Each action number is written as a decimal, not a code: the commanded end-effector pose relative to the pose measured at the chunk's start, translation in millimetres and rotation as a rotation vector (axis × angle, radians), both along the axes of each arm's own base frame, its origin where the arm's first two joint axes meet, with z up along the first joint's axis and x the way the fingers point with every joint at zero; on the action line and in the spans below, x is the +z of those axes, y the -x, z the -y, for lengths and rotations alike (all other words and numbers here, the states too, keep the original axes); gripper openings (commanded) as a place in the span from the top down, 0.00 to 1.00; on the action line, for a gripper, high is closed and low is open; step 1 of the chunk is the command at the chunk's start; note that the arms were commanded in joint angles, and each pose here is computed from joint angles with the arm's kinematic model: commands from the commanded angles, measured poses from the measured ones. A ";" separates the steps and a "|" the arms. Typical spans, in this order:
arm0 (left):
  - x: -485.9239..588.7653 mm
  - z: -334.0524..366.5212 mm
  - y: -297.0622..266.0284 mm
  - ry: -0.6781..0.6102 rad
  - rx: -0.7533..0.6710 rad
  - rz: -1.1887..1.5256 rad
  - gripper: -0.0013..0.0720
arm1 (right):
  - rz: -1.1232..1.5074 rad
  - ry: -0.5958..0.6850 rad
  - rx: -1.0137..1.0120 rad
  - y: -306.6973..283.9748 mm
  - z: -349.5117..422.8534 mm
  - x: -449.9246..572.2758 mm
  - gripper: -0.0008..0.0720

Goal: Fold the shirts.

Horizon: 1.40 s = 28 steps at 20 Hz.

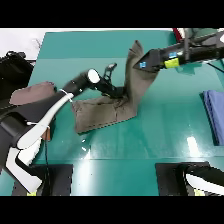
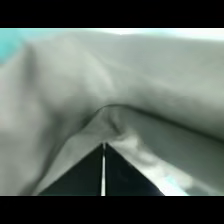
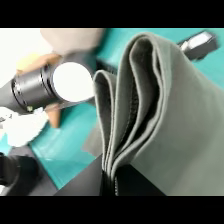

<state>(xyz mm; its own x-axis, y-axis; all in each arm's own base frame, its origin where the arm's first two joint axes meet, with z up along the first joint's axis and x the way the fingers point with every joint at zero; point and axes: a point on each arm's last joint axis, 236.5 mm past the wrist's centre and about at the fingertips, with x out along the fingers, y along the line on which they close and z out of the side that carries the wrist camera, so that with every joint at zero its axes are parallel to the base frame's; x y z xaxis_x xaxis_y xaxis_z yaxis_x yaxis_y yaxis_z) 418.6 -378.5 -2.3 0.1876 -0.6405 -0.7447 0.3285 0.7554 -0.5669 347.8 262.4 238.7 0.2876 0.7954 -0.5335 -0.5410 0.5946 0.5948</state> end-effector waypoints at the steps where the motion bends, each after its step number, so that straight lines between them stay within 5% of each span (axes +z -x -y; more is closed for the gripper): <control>1: 37.6 -94.4 -29.0 -0.188 0.067 0.064 0.95 | 0.005 -0.068 0.036 -0.2 -41.5 3.9 0.97; 7: 185.8 -285.9 -62.3 -0.253 0.432 0.357 0.95 | -0.009 -0.169 0.112 16.5 -164.6 -29.2 0.95; 9: 222.1 -316.0 -54.1 -0.245 0.502 0.431 0.95 | -0.028 -0.177 0.131 29.5 -209.2 -56.6 0.53; 12: 243.1 -331.6 -44.2 -0.250 0.528 0.475 0.95 | -0.028 -0.157 0.153 35.4 -227.1 -79.9 0.53; 18: 240.6 -319.6 -38.6 -0.213 0.497 0.446 0.95 | -0.097 0.158 -0.001 -12.1 -60.7 -156.9 0.51; 20: 243.9 -311.5 -38.3 -0.177 0.483 0.447 0.95 | -0.255 0.261 -0.094 -13.4 14.2 -204.7 0.21; 24: 244.5 -279.2 -37.0 -0.151 0.401 0.468 0.95 | -0.514 0.254 -0.260 -17.3 95.5 -270.1 0.21; 28: 242.3 -236.3 -33.5 -0.127 0.313 0.487 0.95 | -0.643 0.134 -0.244 -21.6 72.2 -302.0 0.23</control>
<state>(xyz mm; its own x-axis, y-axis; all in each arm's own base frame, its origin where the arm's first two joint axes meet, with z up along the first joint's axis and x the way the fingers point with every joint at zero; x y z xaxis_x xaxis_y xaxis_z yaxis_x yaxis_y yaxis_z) 453.6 -116.3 240.2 0.7064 -0.3689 -0.6041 0.2226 0.9259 -0.3051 372.4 189.1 -39.9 0.0992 0.6088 -0.7871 -0.0409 0.7928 0.6081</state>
